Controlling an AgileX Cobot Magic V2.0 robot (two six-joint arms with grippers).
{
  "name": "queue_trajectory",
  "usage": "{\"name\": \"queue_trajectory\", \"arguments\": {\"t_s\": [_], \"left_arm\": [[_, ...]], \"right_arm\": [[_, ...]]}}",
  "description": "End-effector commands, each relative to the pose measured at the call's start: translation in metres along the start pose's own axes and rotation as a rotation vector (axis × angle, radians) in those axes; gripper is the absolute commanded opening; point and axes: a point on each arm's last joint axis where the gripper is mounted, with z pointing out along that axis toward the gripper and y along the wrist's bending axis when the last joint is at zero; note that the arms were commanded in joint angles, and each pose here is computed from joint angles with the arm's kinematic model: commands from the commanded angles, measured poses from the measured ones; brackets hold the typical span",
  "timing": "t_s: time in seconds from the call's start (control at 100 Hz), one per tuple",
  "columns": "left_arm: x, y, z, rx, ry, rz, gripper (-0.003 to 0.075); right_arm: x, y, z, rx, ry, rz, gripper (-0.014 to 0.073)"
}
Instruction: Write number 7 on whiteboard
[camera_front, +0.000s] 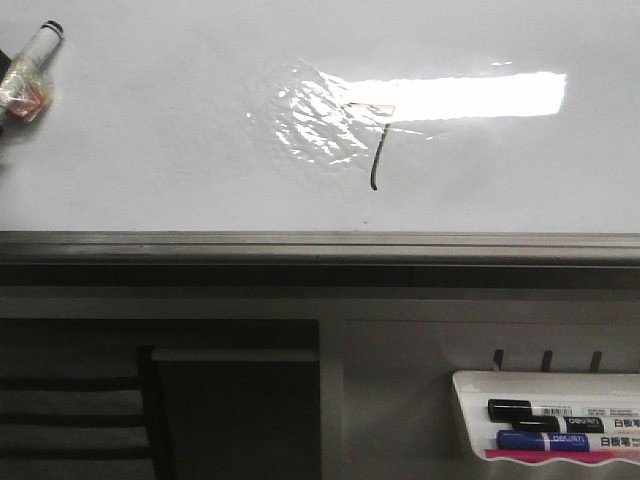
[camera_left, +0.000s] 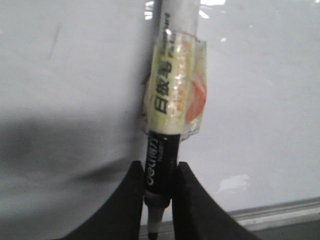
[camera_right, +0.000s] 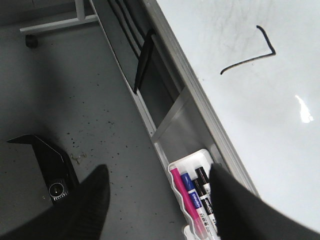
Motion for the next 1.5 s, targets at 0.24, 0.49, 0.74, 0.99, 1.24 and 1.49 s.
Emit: {"name": "queue_trajectory", "arguments": {"t_s": [0.24,0.49,0.74,0.99,1.24,1.49], "left_arm": [[-0.009,0.004,0.004,-0.006,-0.118,-0.058,-0.002],[-0.01,0.004,0.004,-0.006,-0.121,-0.058,0.0064],[-0.013,0.004,0.002,-0.005,-0.133,-0.055,0.0333],[-0.025,0.002,-0.035,-0.006,-0.191,-0.012,0.0333],[-0.017,0.0,-0.097,-0.004,-0.281,0.013,0.0333],[0.027,0.001,-0.126,-0.005,-0.397,0.018,0.0325]], "right_arm": [[-0.009,-0.004,-0.009,0.051,-0.067,0.006,0.0385],[-0.009,-0.004,-0.009,0.051,-0.067,0.006,0.0385],[-0.012,-0.007,-0.009,0.085,-0.1,0.067,0.0385],[-0.01,-0.014,-0.01,0.143,-0.103,0.381,0.0385],[0.002,-0.02,-0.008,0.268,-0.11,0.573,0.0384],[0.024,-0.008,-0.003,0.365,-0.313,0.581,0.0291]]}}
